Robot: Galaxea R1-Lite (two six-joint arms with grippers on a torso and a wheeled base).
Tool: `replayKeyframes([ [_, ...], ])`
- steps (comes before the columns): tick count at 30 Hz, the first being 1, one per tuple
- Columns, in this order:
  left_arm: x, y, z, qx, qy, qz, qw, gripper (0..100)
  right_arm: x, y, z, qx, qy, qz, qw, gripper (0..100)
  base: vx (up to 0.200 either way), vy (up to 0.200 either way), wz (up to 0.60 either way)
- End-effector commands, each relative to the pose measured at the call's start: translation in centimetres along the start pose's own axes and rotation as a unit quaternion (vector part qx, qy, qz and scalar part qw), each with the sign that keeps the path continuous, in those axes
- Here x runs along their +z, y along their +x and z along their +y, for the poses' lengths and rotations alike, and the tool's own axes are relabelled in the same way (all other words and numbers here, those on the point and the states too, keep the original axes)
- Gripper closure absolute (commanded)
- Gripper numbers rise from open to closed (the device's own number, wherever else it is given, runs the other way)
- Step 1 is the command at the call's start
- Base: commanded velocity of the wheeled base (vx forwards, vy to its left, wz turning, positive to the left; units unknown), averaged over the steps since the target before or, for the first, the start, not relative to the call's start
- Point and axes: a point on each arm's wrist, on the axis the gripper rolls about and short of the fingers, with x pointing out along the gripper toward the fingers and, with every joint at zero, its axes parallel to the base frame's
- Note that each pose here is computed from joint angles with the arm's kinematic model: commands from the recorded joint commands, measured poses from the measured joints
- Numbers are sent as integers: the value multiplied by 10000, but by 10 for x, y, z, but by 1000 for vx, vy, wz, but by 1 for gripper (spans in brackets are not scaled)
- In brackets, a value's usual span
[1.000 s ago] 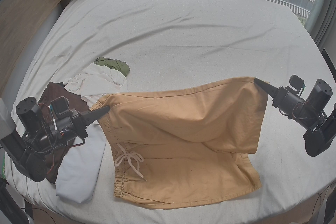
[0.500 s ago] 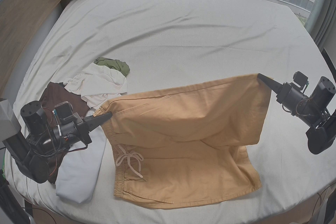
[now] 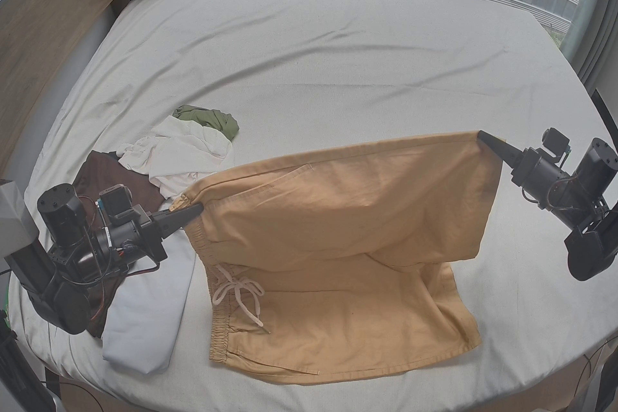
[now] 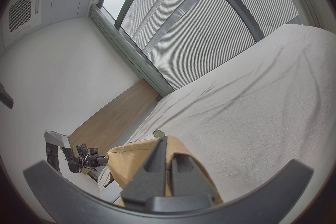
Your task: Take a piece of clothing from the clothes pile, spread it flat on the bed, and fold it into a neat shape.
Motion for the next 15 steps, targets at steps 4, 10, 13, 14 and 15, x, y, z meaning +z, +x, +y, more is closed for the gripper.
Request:
replayKeyframes([
  [4,2,0,-1,-9,23,-31,10000,100,2,0,3,45,-27,-24,10000,100,0,0,0],
  [10,5,1,-1,-18,55,-80,10000,100,-7,0,3,20,33,102,9999,100,0,0,0],
  [13,7,2,0,-3,85,-127,9999,100,-12,2,2,23,26,169,9999,100,0,0,0],
  [14,8,1,1,4,106,-153,9998,100,-12,2,2,27,21,164,9999,100,0,0,0],
  [15,11,1,1,22,131,-194,9997,100,-12,2,2,27,21,164,9999,100,0,0,0],
])
